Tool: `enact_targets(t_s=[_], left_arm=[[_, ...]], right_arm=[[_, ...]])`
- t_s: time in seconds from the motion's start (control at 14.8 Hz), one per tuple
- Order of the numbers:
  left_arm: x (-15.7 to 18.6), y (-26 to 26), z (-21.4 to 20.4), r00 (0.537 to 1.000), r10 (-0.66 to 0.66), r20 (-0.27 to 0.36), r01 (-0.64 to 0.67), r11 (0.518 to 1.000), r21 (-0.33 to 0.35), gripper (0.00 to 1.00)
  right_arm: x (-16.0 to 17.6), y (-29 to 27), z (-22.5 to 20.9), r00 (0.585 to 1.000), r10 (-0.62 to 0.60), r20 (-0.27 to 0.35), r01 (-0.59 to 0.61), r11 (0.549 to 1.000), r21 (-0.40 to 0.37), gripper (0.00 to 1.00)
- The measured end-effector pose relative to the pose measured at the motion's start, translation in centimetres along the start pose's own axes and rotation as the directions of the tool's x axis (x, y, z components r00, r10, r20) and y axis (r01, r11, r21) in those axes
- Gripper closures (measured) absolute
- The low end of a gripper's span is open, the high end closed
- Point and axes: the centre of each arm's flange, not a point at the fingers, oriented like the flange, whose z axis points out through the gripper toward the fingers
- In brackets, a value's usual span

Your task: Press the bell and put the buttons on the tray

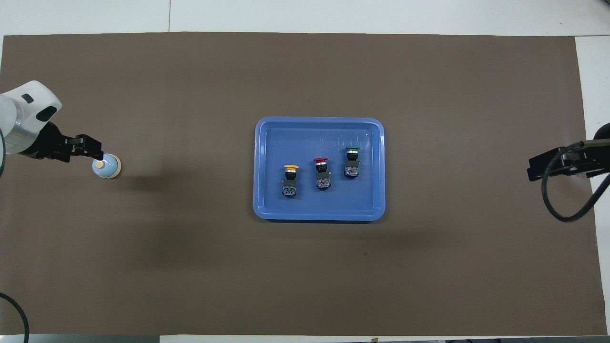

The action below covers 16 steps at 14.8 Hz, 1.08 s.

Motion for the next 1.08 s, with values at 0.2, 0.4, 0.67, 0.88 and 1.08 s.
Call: enact_targets(t_s=[0.2,0.4,0.67,0.88,1.08], left_arm=[[-3.8,1.9,-5.7,1.000,0.024,0.008,-0.024,1.000,0.006,0.00],[-6.2,2.2,-8.3,1.000,0.025,0.013,-0.025,1.000,0.008,0.00],[-5.9,2.3,-8.3,0.999,0.030,0.011,-0.030,1.000,0.008,0.00],[-5.0,3.0,-8.3,0.999,0.045,0.016,-0.045,0.999,0.008,0.00],[-3.9,3.0,-7.4,0.998,0.048,0.039,-0.048,0.999,0.004,0.00]], right_arm=[[0.0,0.0,0.0,1.000,0.000,0.000,0.000,1.000,0.000,0.00],[0.0,0.0,0.0,1.000,0.000,0.000,0.000,1.000,0.000,0.00],[0.0,0.0,0.0,1.000,0.000,0.000,0.000,1.000,0.000,0.00],[0.0,0.0,0.0,1.000,0.000,0.000,0.000,1.000,0.000,0.00],[0.0,0.0,0.0,1.000,0.000,0.000,0.000,1.000,0.000,0.00]])
